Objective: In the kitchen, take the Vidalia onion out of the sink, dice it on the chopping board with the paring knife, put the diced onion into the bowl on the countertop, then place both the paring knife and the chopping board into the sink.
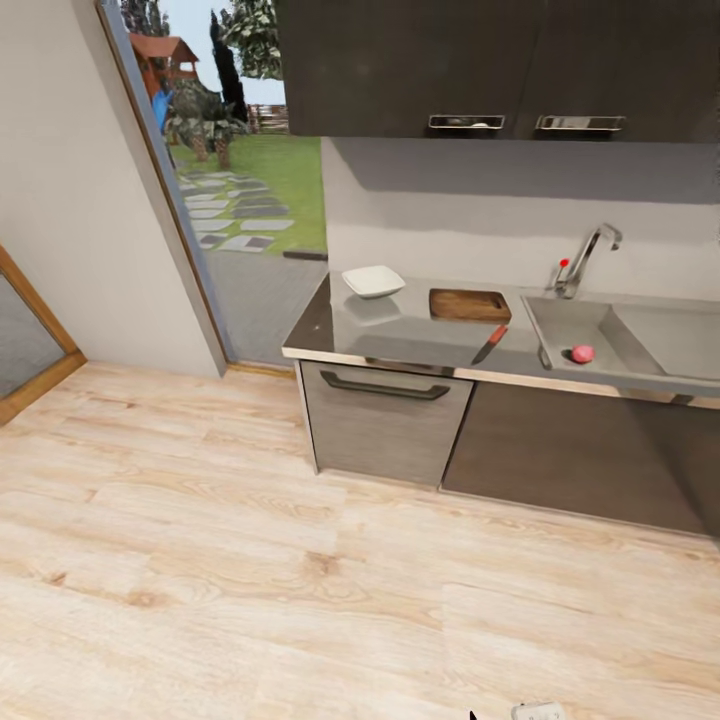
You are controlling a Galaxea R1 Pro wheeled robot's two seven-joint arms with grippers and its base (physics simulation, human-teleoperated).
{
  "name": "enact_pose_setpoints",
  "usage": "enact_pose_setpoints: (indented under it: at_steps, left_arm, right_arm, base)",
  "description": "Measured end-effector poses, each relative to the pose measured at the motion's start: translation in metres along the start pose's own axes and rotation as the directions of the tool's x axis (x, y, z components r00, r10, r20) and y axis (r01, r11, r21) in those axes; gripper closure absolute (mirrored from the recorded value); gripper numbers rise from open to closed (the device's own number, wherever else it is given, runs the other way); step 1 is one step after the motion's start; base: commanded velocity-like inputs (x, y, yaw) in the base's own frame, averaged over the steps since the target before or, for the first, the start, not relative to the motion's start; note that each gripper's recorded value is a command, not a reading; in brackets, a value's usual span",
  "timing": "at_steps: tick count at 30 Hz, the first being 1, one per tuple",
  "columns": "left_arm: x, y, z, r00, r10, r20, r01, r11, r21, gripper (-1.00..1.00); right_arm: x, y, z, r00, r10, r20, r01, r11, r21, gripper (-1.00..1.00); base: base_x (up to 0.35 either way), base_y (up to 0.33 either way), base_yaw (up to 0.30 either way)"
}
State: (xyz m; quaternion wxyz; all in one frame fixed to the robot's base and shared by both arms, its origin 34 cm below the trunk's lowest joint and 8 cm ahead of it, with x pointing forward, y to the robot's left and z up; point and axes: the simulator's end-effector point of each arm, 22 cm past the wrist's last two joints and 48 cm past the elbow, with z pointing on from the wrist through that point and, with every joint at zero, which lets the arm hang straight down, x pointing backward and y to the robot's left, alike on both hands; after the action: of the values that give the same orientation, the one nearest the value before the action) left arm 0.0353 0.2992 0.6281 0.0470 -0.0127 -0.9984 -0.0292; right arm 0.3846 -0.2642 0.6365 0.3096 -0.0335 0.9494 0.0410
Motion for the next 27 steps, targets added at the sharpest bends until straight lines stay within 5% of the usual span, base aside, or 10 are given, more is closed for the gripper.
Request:
enact_pose_setpoints:
  at_steps: [27]
  left_arm:
    - [-0.016, 0.000, 0.001, 0.999, -0.003, 0.042, 0.003, 1.000, -0.001, -1.00]
  right_arm:
    - [-0.020, -0.005, -0.001, 0.999, -0.005, 0.042, 0.004, 1.000, 0.020, -1.00]
  base:
    - [0.000, 0.000, 0.000]
